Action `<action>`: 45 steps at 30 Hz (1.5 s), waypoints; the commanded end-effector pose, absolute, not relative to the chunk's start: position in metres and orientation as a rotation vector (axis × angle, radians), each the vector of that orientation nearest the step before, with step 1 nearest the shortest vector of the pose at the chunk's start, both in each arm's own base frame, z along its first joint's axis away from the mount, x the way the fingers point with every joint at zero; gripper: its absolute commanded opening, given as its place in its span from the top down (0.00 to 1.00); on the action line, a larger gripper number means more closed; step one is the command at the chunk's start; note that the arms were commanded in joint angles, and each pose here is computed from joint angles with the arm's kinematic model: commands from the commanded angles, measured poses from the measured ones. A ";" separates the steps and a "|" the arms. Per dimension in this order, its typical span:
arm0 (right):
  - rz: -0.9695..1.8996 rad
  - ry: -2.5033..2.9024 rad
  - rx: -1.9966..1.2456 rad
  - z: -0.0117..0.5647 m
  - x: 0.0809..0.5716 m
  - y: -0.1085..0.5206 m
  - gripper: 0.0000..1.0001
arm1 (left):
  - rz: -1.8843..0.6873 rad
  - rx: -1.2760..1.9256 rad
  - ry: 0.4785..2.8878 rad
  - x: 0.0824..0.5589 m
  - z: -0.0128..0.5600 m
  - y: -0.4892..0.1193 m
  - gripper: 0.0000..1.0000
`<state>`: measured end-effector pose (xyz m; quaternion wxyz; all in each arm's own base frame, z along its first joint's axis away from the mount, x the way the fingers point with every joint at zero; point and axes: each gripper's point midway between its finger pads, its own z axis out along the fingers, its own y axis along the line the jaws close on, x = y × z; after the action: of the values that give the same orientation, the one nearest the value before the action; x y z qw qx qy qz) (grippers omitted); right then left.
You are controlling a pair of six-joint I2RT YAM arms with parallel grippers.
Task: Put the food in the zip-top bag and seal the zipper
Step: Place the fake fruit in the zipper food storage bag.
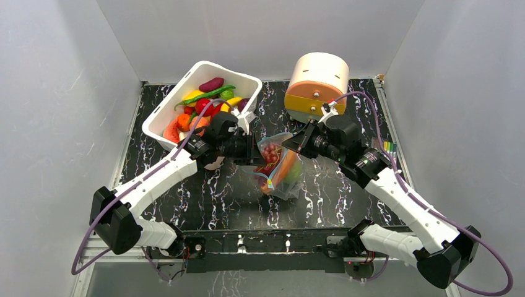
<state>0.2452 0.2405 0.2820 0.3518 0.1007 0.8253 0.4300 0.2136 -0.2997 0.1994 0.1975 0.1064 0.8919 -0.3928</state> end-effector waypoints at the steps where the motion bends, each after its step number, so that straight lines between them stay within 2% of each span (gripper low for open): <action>1: 1.194 2.003 0.206 0.322 0.249 0.247 1.00 | -1.087 0.321 2.473 0.213 0.211 -0.299 0.84; 6: 1.173 2.009 0.218 0.318 0.249 0.244 1.00 | -1.130 0.329 2.433 0.212 0.226 -0.302 0.61; 9: 1.168 2.015 0.222 0.315 0.248 0.243 1.00 | -1.134 0.340 2.402 0.212 0.240 -0.301 0.58; 14: 1.162 2.032 0.215 0.310 0.248 0.244 1.00 | -1.119 0.360 2.373 0.211 0.258 -0.297 0.44; 17: 1.160 2.024 0.216 0.311 0.247 0.242 1.00 | -1.077 0.361 2.352 0.211 0.268 -0.289 0.40; 23: 1.130 2.008 0.221 0.316 0.247 0.235 1.00 | -0.902 0.347 2.313 0.216 0.274 -0.261 0.38; 29: 1.120 2.010 0.218 0.318 0.244 0.233 1.00 | -0.753 0.367 2.353 0.219 0.251 -0.242 0.33; 38: 1.116 2.016 0.222 0.314 0.242 0.231 1.00 | -0.708 0.390 2.398 0.225 0.218 -0.244 0.32; 43: 1.115 2.027 0.222 0.309 0.240 0.230 1.00 | -0.757 0.391 2.439 0.222 0.201 -0.254 0.36; 45: 1.117 2.031 0.223 0.307 0.239 0.231 1.00 | -0.786 0.392 2.442 0.221 0.199 -0.258 0.45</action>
<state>0.2369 0.2284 0.2766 0.3553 0.0983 0.8354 0.4076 0.2238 -0.2470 0.1993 0.2745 0.1370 0.9139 -0.2657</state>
